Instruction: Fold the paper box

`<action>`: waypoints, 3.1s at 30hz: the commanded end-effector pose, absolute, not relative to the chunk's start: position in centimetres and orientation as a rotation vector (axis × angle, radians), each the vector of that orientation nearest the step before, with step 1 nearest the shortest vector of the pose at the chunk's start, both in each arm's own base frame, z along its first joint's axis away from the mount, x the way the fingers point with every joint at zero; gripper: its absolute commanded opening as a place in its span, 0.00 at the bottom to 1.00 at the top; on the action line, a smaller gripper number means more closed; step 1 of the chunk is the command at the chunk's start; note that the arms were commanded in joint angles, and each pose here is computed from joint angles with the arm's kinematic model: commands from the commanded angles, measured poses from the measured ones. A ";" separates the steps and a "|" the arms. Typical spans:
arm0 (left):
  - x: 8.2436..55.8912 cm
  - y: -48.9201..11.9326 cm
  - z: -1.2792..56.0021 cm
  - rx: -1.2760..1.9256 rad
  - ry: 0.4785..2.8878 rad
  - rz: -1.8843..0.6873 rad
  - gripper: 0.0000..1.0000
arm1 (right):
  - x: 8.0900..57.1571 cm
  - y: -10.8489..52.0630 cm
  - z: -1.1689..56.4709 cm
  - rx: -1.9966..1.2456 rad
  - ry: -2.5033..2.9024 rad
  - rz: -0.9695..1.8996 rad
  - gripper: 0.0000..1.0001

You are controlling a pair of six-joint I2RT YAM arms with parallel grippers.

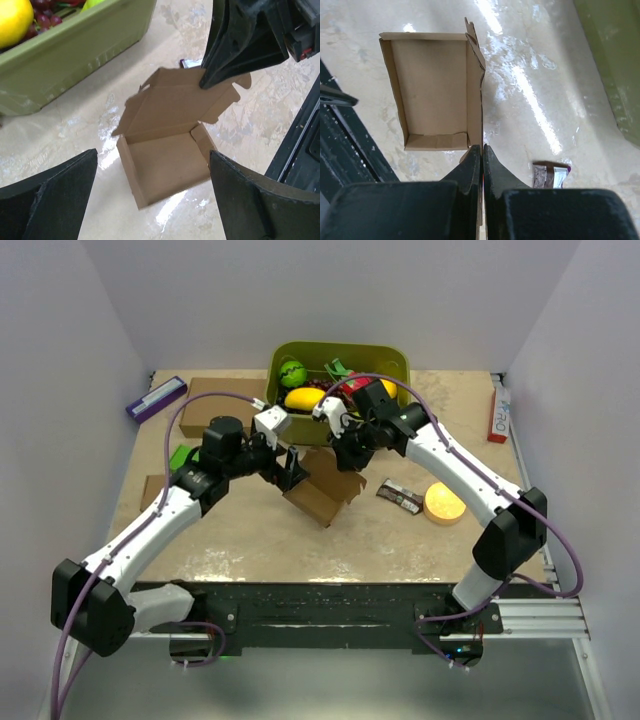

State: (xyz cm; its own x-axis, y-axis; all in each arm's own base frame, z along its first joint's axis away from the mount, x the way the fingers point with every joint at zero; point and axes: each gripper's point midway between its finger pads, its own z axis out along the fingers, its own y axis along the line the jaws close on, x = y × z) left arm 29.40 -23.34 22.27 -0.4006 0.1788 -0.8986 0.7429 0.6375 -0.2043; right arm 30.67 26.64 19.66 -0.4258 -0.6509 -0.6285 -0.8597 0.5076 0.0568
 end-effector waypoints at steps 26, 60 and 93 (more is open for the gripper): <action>31.8 -25.8 20.2 0.740 1.799 -0.837 0.61 | 28.1 27.2 21.1 -1.385 2.110 0.601 0.00; 33.2 -24.6 15.7 0.706 1.566 -0.677 0.00 | 31.8 14.2 16.9 -0.571 2.258 0.068 0.69; 33.3 -23.6 13.8 0.574 1.660 -0.731 0.56 | 32.9 10.6 2.1 -0.750 2.608 -0.356 0.26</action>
